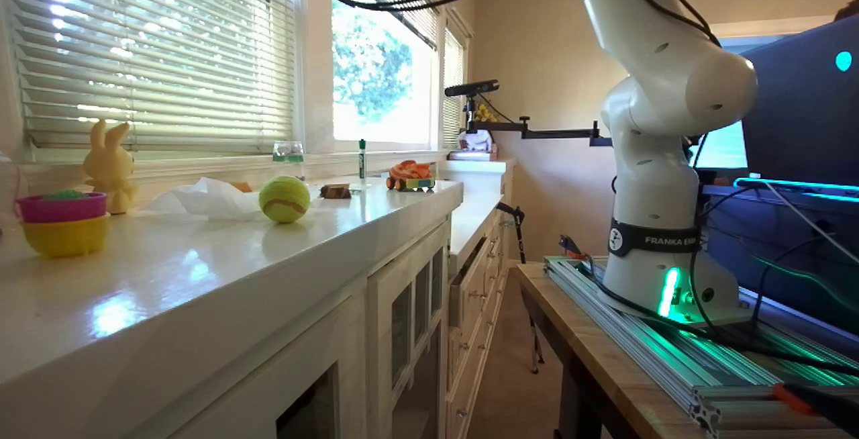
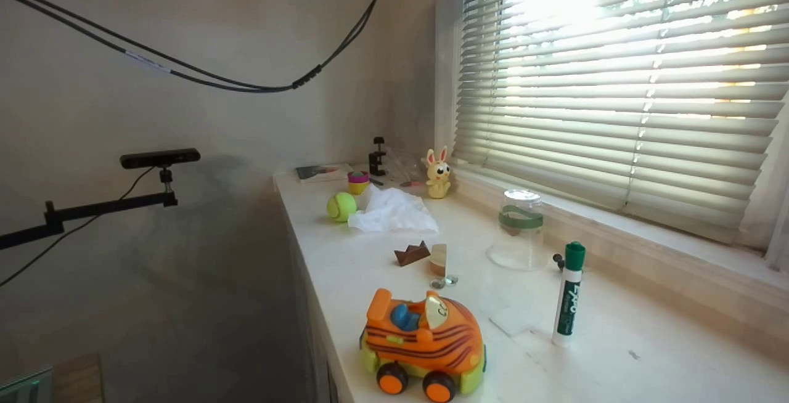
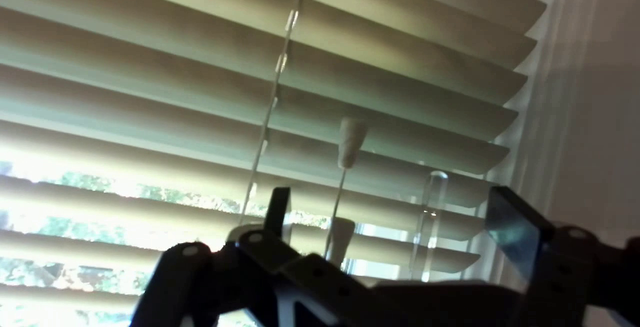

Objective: Open the blinds of the window

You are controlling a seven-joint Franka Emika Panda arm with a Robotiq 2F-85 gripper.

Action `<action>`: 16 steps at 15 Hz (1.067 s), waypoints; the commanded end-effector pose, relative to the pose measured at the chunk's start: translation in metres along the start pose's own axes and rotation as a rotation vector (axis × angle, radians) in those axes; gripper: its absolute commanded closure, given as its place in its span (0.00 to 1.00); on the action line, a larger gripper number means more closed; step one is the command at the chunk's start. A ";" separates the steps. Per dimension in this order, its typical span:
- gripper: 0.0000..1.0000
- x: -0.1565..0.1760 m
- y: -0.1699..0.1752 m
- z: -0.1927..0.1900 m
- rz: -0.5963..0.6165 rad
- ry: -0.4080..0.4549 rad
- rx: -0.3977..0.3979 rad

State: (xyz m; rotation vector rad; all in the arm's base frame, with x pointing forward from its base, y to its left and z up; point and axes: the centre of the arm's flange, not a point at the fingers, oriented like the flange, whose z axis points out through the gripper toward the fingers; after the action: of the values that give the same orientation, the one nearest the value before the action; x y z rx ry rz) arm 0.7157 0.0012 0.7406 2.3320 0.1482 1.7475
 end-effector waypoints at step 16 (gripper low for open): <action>0.00 0.022 -0.003 0.028 -0.136 0.230 0.034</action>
State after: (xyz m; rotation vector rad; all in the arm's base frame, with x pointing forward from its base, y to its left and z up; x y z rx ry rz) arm 0.7327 0.0105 0.7390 2.1456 0.3310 1.9032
